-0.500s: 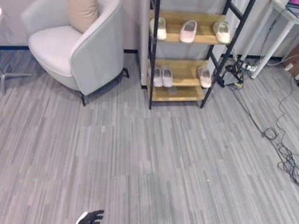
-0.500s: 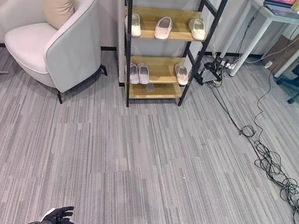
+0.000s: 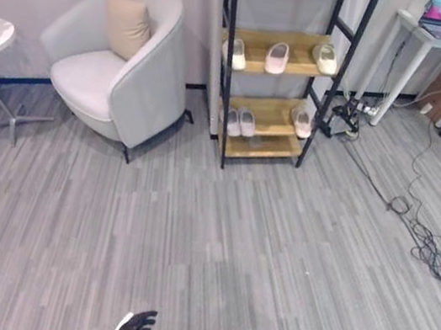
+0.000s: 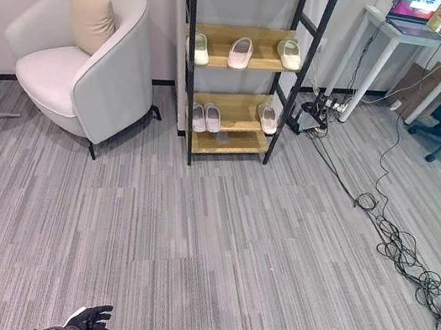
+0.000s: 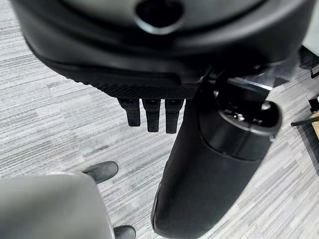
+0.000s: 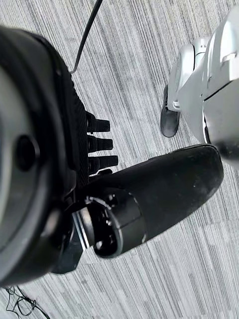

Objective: Arrange the slippers neatly on the shoe rack.

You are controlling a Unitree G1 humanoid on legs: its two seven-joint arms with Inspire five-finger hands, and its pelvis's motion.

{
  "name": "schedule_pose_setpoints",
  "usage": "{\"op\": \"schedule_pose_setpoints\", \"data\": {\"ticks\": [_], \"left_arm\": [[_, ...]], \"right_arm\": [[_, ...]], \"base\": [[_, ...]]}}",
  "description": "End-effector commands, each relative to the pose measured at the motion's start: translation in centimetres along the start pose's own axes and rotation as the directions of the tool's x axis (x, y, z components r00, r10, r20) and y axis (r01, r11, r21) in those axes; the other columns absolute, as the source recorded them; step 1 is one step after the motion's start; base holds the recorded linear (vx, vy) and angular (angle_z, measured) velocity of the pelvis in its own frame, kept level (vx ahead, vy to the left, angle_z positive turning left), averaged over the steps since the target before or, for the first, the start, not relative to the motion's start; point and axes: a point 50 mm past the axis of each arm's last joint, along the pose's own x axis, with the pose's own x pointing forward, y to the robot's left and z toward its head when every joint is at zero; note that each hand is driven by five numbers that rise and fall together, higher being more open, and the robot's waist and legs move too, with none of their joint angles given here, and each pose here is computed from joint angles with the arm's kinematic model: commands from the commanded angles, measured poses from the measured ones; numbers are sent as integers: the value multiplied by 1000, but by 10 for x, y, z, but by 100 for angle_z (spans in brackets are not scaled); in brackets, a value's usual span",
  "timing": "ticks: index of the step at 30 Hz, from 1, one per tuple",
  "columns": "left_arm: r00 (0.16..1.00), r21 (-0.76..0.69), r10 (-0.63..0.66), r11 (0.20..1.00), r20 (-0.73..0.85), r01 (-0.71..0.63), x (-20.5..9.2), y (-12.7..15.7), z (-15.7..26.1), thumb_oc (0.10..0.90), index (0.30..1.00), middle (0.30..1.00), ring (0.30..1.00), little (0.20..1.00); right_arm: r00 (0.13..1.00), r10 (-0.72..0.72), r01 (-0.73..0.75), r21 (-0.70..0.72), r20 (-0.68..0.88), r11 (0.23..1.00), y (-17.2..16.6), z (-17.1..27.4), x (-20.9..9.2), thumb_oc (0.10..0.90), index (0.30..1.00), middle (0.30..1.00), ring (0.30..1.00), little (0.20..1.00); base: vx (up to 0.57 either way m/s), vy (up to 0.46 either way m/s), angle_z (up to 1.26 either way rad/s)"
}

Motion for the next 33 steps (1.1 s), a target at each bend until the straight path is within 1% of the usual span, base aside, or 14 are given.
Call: {"op": "schedule_pose_setpoints", "data": {"ticks": [1,8,11,17,20,23,28,30,33], "left_arm": [[996,2,-17,1000,85,17,6,-7,29,800,900,900,900,900],[999,-33,2,999,54,0,4,-6,19,800,900,900,900,900],[999,-30,12,999,47,-11,3,-4,15,800,900,900,900,900],[999,-66,29,997,-16,-30,-1,-2,-6,800,900,900,900,900],[1000,-75,22,997,-21,-23,-1,-3,-8,800,900,900,900,900],[1000,-78,15,997,17,-14,1,-4,4,800,900,900,900,900],[998,-85,7,996,55,-3,3,-7,16,800,900,900,900,900],[998,-83,2,997,57,2,3,-8,17,800,900,900,900,900],[998,-68,5,998,56,-1,4,-10,19,800,900,900,900,900]], "right_arm": [[998,-36,35,20,43,999,-12,12,2,800,900,900,900,900],[993,-95,90,72,72,993,-23,18,1,800,900,900,900,900],[989,-110,104,67,99,992,-26,26,2,800,900,900,900,900],[990,-88,85,35,112,996,-20,29,2,800,900,900,900,900],[992,-63,63,6,109,998,-17,31,3,800,900,900,900,900],[989,-30,35,-33,144,999,-9,45,5,800,900,900,900,900],[983,-31,41,-54,182,998,-8,56,5,800,900,900,900,900],[982,-32,43,-56,185,998,-9,57,5,800,900,900,900,900],[981,-37,41,-16,193,999,-11,62,6,800,900,900,900,900]], "base": [[50,-91,2],[172,-50,-3],[274,16,-4],[273,56,-57],[241,48,-90],[223,37,-50],[275,-59,-23],[247,-135,-8],[355,-192,-3]]}}
